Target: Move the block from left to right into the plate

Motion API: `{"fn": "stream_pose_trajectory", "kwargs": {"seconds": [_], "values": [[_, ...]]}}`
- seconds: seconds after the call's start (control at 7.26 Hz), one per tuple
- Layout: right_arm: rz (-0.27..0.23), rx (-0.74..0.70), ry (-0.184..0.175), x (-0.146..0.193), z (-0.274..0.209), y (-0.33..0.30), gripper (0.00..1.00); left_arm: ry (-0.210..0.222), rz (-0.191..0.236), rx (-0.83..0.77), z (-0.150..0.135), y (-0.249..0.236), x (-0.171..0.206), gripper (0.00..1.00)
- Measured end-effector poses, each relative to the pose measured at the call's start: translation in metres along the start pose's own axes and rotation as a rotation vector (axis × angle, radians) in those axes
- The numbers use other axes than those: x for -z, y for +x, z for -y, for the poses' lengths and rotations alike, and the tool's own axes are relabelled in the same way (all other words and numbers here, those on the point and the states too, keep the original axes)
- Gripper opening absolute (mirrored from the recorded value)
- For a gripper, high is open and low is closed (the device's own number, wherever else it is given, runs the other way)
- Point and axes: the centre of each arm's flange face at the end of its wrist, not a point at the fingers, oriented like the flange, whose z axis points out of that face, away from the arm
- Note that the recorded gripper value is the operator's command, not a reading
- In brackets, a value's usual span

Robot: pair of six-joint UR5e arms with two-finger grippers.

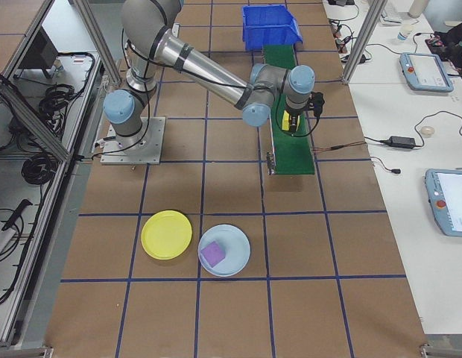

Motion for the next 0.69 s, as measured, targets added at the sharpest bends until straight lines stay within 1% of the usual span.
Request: {"fn": "stream_pose_trajectory", "kwargs": {"seconds": [0.14,0.28,0.41,0.55,0.69], "values": [[-0.001,0.006,-0.007,-0.006,0.001,0.001,0.91,0.000,0.001,0.000,0.000,0.000,0.000,1.00],[-0.012,0.021,-0.019,-0.018,0.003,0.007,0.52,-0.001,0.002,0.001,0.000,-0.001,0.000,1.00],[-0.052,0.060,-0.023,-0.028,0.006,0.015,0.24,-0.001,0.003,0.000,0.000,-0.001,0.000,1.00],[-0.117,0.112,-0.016,-0.025,0.011,0.022,0.20,-0.001,0.004,0.000,-0.001,0.000,0.001,1.00],[-0.186,0.167,-0.004,-0.007,0.016,0.024,0.20,-0.001,0.004,0.001,-0.001,-0.001,0.001,1.00]]}}
